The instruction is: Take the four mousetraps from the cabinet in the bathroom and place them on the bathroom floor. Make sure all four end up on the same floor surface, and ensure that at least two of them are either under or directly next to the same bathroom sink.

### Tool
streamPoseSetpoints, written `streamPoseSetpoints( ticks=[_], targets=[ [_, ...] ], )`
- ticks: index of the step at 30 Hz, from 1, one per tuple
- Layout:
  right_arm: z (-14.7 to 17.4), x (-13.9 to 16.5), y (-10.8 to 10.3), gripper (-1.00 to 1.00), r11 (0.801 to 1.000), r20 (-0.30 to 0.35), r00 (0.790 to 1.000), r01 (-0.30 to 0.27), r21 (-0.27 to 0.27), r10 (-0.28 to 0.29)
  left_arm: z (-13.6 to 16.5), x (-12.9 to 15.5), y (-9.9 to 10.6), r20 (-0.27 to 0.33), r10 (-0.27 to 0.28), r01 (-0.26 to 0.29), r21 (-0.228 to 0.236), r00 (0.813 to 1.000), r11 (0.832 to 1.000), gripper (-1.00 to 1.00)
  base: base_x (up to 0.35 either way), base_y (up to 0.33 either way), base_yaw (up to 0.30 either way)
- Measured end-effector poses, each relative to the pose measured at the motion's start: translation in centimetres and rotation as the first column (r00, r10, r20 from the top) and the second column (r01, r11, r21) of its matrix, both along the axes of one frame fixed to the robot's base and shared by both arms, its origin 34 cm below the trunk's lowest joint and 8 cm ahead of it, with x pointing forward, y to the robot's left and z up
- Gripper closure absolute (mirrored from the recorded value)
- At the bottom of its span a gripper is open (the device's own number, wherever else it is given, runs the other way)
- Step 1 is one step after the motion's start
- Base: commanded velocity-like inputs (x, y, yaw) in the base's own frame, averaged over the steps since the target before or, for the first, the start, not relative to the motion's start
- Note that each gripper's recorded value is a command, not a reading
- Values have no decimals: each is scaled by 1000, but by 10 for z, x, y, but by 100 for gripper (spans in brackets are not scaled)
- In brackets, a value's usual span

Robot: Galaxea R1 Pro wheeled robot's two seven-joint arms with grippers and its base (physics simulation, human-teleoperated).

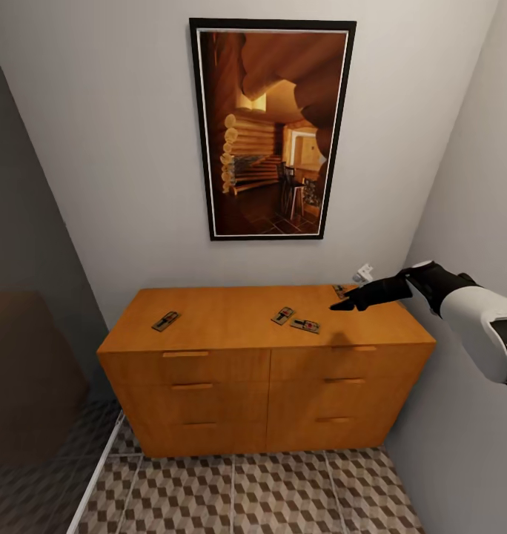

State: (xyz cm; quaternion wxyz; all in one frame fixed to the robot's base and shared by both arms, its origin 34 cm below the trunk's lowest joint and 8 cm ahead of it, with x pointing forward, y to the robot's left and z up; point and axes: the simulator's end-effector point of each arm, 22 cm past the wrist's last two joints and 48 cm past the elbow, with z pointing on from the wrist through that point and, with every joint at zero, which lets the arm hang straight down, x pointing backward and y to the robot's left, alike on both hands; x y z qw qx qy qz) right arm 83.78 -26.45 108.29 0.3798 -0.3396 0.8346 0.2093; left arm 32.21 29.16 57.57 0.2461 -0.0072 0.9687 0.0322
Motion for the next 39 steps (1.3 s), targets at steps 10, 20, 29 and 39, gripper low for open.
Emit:
streamPoseSetpoints(
  ticks=[10, 20, 29, 39],
  targets=[
    [-9, -2, 4, -100, 1000, -10, 1000, 0, -3, 0, 0, 0, 0, 0, 0, 0, 0, 1000, 1000, -100, 0, 0, 0],
    [-15, -2, -1, -100, 1000, -12, 1000, 14, -12, -15, 0, 0, 0, 0, 0, 0, 0, 1000, 1000, -100, 0, 0, 0],
    [-21, -5, -4, -100, 1000, -19, 1000, 20, -15, -21, 0, 0, -1, -1, 0, 0, -1, 1000, 1000, -100, 159, 0, 0],
    [-23, -5, -2, -100, 1000, -21, 1000, 18, -14, -18, 0, 0, 0, 0, 0, 0, 0, 1000, 1000, -100, 98, 0, 0]
  ],
)
